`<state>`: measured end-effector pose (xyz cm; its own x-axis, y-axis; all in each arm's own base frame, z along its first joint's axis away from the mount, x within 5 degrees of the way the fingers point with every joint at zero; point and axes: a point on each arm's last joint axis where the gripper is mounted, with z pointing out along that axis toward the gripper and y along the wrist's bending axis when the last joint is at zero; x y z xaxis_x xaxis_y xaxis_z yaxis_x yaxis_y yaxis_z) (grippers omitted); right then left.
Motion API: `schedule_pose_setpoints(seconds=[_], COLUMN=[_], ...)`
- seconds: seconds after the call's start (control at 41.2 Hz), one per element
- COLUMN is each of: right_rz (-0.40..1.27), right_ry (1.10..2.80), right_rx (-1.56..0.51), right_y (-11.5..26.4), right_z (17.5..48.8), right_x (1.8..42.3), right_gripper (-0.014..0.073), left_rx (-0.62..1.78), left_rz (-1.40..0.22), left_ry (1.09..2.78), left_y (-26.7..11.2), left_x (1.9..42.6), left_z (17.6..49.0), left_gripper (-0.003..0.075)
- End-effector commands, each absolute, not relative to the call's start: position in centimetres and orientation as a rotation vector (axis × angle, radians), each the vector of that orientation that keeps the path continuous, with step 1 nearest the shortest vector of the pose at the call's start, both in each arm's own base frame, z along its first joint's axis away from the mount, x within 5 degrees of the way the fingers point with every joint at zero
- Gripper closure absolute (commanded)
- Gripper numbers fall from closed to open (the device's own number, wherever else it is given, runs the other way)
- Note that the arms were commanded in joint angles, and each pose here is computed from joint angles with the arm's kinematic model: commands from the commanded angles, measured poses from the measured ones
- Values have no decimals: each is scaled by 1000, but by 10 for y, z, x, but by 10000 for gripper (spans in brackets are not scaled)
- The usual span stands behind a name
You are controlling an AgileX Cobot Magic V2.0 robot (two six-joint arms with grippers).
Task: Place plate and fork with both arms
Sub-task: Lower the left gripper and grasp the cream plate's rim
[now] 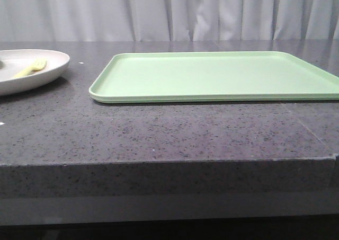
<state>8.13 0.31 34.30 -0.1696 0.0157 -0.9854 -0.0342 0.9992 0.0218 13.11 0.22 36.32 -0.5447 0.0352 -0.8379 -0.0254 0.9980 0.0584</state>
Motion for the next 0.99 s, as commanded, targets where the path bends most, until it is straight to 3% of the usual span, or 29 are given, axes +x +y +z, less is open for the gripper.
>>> schedule_pose_setpoints(seconds=[0.0,0.146,0.388,0.776,0.97], right_rz=[19,19,19,19,19], right_ry=[1641,1641,1641,1641,1641], right_rx=[-21,-21,-21,-21,-21], right_y=[2,2,2,2,2], right_z=[359,359,359,359,359], right_x=[83,83,83,83,83], right_gripper=[13,13,13,13,13], left_rx=[19,34,11,-227,-300], left_rz=[124,193,223,-160,-233], left_ry=[2141,2290,2402,2434,2450], left_y=[4,6,18,74,92], left_x=[154,186,239,307,333], left_z=[373,366,356,339,320], left_gripper=[184,184,184,184,184])
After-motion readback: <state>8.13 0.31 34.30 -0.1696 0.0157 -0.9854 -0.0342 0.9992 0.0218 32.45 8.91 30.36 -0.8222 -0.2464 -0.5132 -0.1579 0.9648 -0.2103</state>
